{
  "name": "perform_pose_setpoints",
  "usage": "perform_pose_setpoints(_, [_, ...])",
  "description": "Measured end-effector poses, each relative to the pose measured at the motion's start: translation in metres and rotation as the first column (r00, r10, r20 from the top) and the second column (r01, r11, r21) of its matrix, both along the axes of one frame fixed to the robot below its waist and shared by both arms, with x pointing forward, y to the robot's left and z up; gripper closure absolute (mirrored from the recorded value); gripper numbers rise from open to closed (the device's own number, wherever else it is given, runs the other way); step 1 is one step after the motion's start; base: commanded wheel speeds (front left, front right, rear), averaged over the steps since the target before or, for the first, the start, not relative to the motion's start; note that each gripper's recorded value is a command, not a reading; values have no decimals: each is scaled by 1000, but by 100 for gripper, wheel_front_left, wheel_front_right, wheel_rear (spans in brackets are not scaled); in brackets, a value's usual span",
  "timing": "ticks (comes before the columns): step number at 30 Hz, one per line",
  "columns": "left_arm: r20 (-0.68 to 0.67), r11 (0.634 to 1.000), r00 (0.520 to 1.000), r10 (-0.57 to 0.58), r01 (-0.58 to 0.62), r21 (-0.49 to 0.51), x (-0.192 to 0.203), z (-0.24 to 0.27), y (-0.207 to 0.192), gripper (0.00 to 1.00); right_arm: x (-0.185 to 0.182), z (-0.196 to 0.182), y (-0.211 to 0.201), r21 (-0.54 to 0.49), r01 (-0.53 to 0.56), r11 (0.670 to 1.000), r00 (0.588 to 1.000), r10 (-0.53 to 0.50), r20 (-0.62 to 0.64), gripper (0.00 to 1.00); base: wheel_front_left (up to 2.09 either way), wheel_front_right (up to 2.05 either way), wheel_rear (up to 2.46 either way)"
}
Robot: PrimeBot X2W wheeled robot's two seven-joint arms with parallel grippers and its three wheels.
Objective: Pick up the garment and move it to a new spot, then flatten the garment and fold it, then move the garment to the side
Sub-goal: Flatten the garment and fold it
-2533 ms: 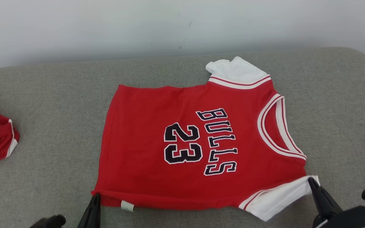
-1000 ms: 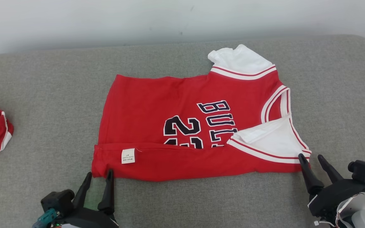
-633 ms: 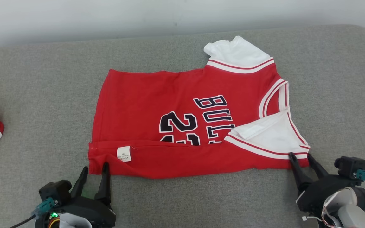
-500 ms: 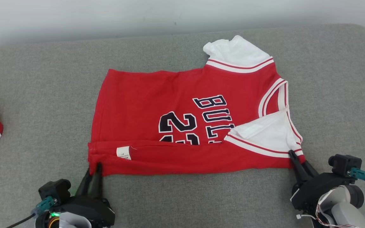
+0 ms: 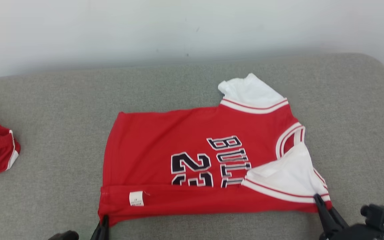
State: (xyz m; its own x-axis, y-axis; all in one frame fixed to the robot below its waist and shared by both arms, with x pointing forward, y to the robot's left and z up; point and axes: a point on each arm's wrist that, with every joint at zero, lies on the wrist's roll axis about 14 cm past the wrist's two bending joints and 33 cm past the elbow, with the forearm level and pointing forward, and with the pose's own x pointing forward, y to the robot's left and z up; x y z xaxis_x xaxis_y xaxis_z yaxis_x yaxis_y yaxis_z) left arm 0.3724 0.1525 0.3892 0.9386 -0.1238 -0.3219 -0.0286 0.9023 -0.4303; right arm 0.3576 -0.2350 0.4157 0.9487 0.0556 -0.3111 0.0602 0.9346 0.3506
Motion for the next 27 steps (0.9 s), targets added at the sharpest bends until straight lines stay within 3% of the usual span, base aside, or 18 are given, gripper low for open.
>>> perform_pose_setpoints(10, [-9,999,999,41,-41,16,-31,4,8,100,-47,-2,3,26,20,999,997,-18,-69,100,0,0,0])
perform_pose_setpoints(11, [-14,999,999,40,-40,15,-33,4,7,100,-48,-3,1,22,28,999,997,-26,-78,85,0,0,0])
perform_pose_setpoints(12, [-20,999,999,41,-41,15,-34,3,6,81,-49,-3,0,16,34,999,997,-32,-75,35,0,0,0])
perform_pose_setpoints(13, [-26,999,999,37,-36,25,-36,2,6,23,-49,-2,-2,8,41,999,996,-41,-74,0,0,0,0])
perform_pose_setpoints(14, [-21,999,999,32,-32,31,-37,3,6,0,-49,-2,-4,0,49,999,996,-49,-75,0,0,0,0])
perform_pose_setpoints(20, [159,993,983,93,-103,58,-19,51,24,0,-21,56,-9,-49,85,995,983,-76,168,0,0,0,0])
perform_pose_setpoints(27, [398,956,910,120,-214,201,-9,121,55,0,-7,95,5,-131,78,988,936,-28,350,0,0,0,0])
